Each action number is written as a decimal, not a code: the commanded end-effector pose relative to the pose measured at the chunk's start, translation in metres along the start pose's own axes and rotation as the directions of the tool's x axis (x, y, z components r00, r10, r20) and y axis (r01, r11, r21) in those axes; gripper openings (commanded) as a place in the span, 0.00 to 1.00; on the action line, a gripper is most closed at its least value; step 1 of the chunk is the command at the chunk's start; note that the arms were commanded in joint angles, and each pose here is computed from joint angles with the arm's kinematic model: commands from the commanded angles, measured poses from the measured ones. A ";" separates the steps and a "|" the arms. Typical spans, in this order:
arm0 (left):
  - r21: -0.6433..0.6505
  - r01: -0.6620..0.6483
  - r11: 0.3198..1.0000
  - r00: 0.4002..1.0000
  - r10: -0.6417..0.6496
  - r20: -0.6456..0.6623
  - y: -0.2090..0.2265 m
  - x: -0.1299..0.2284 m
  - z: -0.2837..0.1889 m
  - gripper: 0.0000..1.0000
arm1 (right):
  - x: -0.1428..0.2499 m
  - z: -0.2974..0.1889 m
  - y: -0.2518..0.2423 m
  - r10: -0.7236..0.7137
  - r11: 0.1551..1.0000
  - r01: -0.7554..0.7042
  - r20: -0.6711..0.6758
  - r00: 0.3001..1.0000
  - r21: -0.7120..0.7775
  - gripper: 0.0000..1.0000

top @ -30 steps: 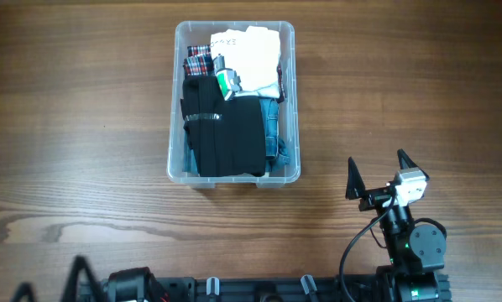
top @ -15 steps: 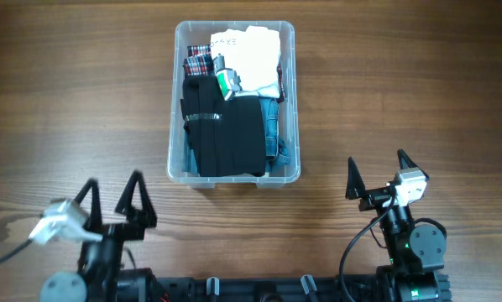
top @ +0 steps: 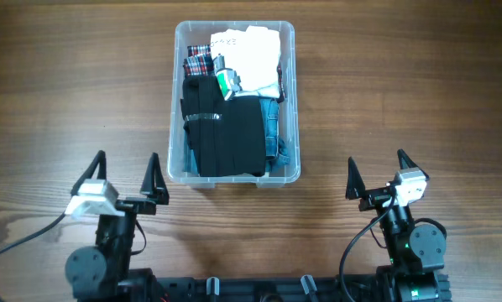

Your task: Pack container

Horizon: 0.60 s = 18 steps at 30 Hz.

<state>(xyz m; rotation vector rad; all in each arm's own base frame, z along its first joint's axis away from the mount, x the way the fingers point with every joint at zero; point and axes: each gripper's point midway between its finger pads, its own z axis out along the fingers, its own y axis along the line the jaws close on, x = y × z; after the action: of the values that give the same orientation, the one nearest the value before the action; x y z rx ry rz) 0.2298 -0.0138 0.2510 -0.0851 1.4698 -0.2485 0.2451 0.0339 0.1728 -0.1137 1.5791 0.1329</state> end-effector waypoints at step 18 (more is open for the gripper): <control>-0.011 -0.024 1.000 0.983 0.021 -0.181 0.014 0.081 0.003 1.00 | -0.002 0.000 0.001 -0.013 1.000 0.013 0.008 1.000 -0.008 1.00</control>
<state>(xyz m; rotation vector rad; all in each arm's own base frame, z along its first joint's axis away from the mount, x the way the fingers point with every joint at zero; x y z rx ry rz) 0.2416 -0.0145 0.1801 -0.0856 1.6226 -0.2367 0.2451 0.0339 0.1728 -0.1137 1.5791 0.1329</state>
